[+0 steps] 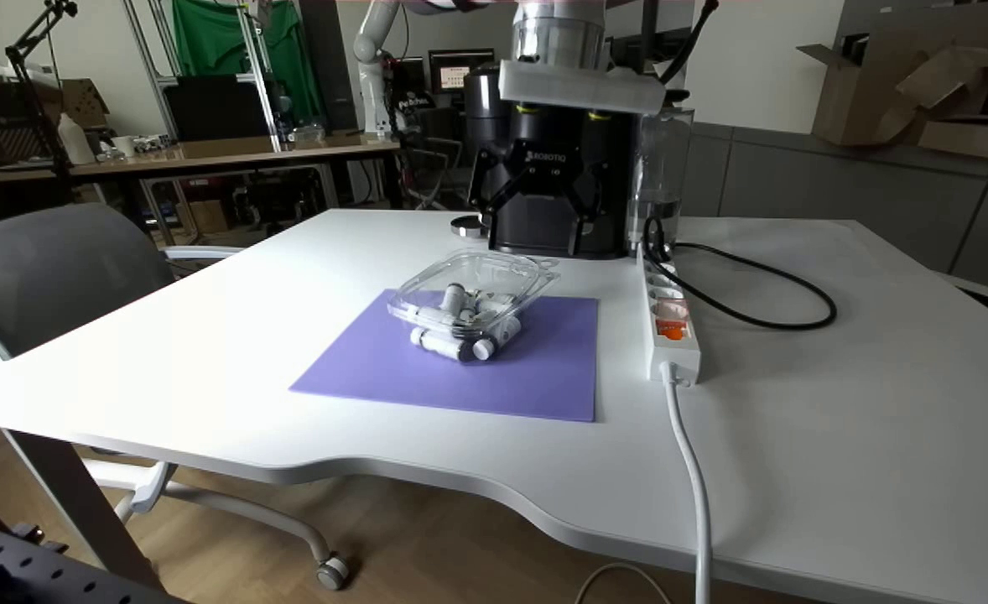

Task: Open colourless box

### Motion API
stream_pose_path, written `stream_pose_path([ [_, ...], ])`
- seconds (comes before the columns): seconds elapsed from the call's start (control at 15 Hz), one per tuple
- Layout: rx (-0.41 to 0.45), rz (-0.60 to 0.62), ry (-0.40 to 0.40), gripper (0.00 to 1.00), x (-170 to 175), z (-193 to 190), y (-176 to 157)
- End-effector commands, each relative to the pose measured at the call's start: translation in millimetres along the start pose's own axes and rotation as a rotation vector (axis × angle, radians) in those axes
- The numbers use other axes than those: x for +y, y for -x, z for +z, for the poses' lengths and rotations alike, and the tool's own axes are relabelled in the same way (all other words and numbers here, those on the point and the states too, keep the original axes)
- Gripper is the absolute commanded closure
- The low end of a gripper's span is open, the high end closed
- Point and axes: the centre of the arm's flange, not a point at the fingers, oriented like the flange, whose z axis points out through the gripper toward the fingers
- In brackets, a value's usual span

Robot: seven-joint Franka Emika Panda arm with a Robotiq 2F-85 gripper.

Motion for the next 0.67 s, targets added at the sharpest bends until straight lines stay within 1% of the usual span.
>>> stream_pose_path([
  [0.0, 0.016, -0.004, 0.017, 0.0, 12.6, 8.8, -12.2],
  [0.33, 0.06, -0.043, 0.054, 0.0, 24.2, 21.6, -29.9],
  [0.47, 0.1, -0.059, 0.081, 0.0, 28.0, 24.8, -36.3],
  [0.6, 0.132, -0.063, 0.09, 0.0, 31.8, 26.3, -42.9],
])
